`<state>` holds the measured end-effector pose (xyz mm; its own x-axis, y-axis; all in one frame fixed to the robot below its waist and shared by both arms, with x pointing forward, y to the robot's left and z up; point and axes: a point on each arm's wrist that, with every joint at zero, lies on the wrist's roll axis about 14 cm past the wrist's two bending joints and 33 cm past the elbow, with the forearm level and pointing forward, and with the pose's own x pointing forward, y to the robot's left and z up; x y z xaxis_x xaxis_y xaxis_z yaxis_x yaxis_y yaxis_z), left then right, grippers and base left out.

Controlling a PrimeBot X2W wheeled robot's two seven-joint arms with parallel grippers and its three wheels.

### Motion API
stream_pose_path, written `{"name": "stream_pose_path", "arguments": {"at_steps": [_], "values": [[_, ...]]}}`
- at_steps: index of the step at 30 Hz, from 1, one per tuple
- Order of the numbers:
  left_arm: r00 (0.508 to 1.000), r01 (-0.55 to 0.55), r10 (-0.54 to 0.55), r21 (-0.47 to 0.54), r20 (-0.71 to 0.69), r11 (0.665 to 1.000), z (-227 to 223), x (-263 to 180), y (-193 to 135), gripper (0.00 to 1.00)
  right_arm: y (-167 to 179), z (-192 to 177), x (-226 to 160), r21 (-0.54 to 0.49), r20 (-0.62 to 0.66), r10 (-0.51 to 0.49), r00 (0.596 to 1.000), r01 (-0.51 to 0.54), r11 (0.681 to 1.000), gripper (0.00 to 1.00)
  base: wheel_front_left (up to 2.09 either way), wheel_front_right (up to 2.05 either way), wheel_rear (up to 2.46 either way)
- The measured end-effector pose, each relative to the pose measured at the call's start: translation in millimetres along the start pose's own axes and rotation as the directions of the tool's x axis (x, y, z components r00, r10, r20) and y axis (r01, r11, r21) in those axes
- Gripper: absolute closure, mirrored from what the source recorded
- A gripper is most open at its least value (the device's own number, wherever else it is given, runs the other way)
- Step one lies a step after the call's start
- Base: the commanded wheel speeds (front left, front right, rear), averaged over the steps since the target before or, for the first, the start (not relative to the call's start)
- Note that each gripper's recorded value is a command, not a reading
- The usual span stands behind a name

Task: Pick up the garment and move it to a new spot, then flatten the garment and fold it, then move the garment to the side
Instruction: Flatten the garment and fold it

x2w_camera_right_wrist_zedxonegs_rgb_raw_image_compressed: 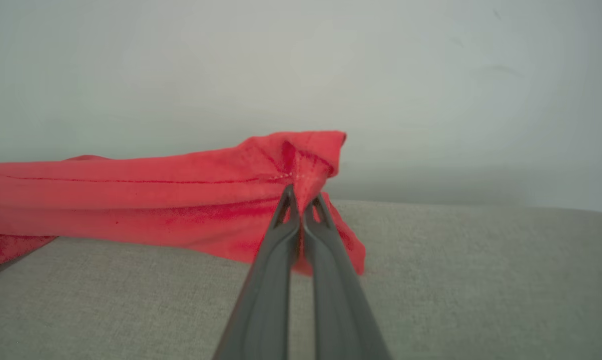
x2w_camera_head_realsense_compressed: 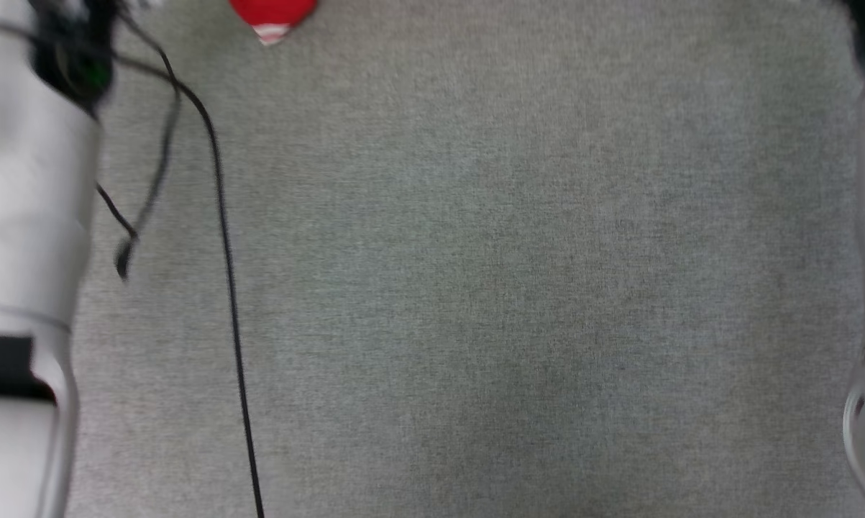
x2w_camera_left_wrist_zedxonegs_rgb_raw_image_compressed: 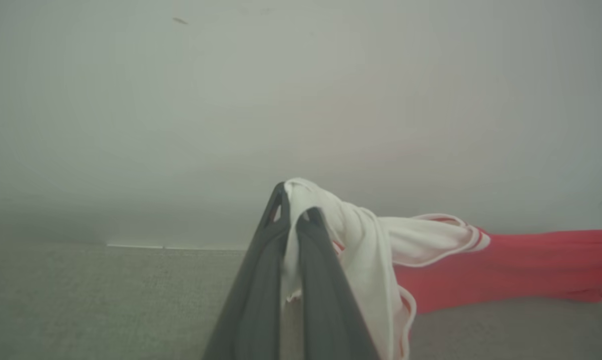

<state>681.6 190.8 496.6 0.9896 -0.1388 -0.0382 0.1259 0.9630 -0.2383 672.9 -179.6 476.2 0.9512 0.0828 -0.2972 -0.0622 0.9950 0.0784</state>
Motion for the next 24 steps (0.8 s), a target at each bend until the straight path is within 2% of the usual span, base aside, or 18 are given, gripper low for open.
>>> {"name": "stream_pose_path", "arguments": {"at_steps": [4,10,24], "values": [[0.997,-0.015,0.013,-0.029,-0.077,0.999,-33,-44,4,1.0,-2,-37,-26,0.024,-0.07,0.004,0.998,-0.002,1.0,1.0,0.0,0.0,0.0],[0.991,-0.029,0.023,-0.049,-0.131,0.998,-53,-112,6,1.0,-7,-75,-79,0.051,-0.13,0.008,0.991,-0.002,0.999,1.0,0.0,0.0,0.0],[0.991,-0.069,0.065,-0.036,-0.12,0.997,-52,-250,-2,1.0,-8,-109,-209,0.093,-0.137,0.021,0.99,-0.008,0.996,1.0,0.0,0.0,0.0]]}}
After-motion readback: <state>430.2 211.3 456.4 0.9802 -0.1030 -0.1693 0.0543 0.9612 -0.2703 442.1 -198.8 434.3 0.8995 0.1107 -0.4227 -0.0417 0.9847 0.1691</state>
